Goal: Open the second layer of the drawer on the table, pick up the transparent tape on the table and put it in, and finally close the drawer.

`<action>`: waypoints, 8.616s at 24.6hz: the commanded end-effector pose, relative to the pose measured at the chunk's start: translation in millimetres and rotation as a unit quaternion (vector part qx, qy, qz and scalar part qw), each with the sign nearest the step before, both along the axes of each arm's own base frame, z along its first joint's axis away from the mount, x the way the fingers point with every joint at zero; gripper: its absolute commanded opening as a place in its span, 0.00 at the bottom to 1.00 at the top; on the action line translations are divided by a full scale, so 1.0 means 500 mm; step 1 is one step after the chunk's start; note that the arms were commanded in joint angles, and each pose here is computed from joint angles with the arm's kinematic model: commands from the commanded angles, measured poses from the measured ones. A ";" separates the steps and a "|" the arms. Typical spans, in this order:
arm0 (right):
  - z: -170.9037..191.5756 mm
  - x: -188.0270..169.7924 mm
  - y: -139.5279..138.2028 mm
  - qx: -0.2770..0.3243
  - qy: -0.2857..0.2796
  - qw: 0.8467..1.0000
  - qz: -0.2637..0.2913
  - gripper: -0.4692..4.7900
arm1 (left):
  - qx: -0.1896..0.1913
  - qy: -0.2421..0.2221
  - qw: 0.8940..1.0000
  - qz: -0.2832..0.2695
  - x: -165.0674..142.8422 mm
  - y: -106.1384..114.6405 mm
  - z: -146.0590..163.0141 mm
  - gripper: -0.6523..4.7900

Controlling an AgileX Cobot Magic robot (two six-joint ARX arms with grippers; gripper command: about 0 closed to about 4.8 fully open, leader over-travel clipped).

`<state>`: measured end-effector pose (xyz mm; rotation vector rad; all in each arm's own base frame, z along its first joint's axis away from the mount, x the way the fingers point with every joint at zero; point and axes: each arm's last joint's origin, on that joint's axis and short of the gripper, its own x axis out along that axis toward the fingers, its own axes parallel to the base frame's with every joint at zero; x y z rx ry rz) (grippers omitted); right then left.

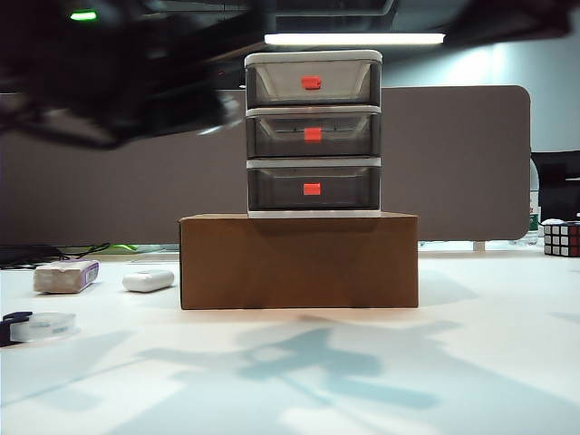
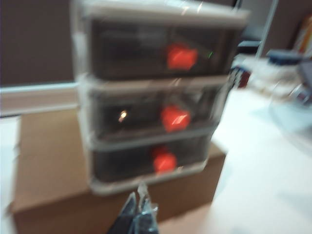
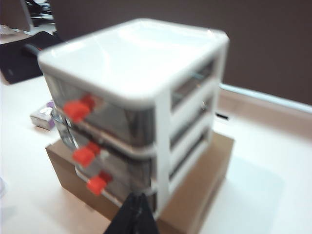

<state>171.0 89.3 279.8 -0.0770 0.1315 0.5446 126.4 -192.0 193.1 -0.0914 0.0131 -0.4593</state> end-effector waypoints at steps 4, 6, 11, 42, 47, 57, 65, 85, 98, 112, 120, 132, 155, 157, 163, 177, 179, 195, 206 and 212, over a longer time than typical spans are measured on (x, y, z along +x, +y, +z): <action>0.088 0.049 0.035 0.003 -0.024 0.997 0.073 0.08 | -0.032 -0.019 0.999 -0.031 0.037 -0.064 0.020 0.14; 0.117 0.076 0.048 -0.002 -0.025 0.997 0.074 0.08 | -0.029 -0.017 0.999 -0.004 0.054 -0.090 0.020 0.20; 0.144 0.152 0.091 -0.035 -0.030 0.993 0.106 0.08 | -0.017 -0.008 0.998 0.055 0.095 -0.150 0.001 0.35; 0.083 0.231 0.130 -0.069 0.036 0.991 0.110 0.08 | 0.001 -0.010 0.998 0.068 0.128 -0.177 0.003 0.18; 0.069 0.233 0.130 -0.078 0.060 0.989 0.107 0.08 | 0.003 -0.011 0.998 0.064 0.117 -0.183 0.004 0.11; 0.057 0.234 0.129 -0.084 0.088 0.988 0.093 0.08 | 0.047 -0.025 0.996 0.073 0.014 -0.223 0.016 0.11; 0.062 0.231 0.130 -0.072 0.087 0.987 0.118 0.08 | 0.057 -0.021 0.995 0.084 0.008 -0.219 0.021 0.11; 0.103 0.170 0.100 -0.113 0.082 0.980 0.139 0.08 | 0.041 0.008 0.995 0.092 -0.037 -0.201 0.040 0.32; 0.114 0.131 0.090 -0.097 0.103 0.969 0.205 0.08 | 0.030 0.016 0.995 0.090 0.007 -0.188 0.038 0.32; 0.062 0.132 0.207 -0.104 0.100 0.954 0.265 0.08 | 0.054 0.020 0.996 0.070 -0.024 -0.199 0.030 0.32; 0.054 0.150 0.226 -0.091 0.085 0.962 0.242 0.08 | 0.074 0.023 0.993 0.087 -0.027 -0.197 0.024 0.34; 0.065 0.181 0.214 -0.091 0.043 0.981 0.165 0.08 | 0.079 0.024 0.993 0.088 -0.027 -0.196 0.021 0.34; 0.057 0.238 0.216 -0.083 0.023 0.988 0.132 0.08 | 0.066 0.029 0.994 0.086 -0.027 -0.196 0.021 0.34; 0.055 0.241 0.216 -0.083 0.024 0.987 0.132 0.08 | 0.067 0.029 0.994 0.084 -0.027 -0.197 0.020 0.34; 0.070 0.228 0.210 -0.078 0.020 0.986 0.146 0.08 | 0.073 0.032 0.993 0.090 -0.024 -0.195 0.018 0.34; 0.174 0.128 0.138 -0.075 -0.010 0.979 0.188 0.08 | 0.069 0.044 0.992 0.097 0.018 -0.180 0.012 0.37; 0.176 0.124 0.123 -0.075 -0.002 0.977 0.198 0.08 | 0.061 0.045 0.993 0.095 0.034 -0.174 0.014 0.48; 0.160 0.124 0.109 -0.103 0.023 0.974 0.201 0.08 | 0.007 0.029 0.995 0.099 0.120 -0.133 0.036 0.46; 0.160 0.124 0.109 -0.103 0.023 0.974 0.201 0.08 | 0.009 0.032 0.995 0.089 0.139 -0.127 0.031 0.45; 0.160 0.125 0.109 -0.103 0.023 0.974 0.201 0.08 | 0.007 0.031 0.995 0.091 0.141 -0.125 0.032 0.43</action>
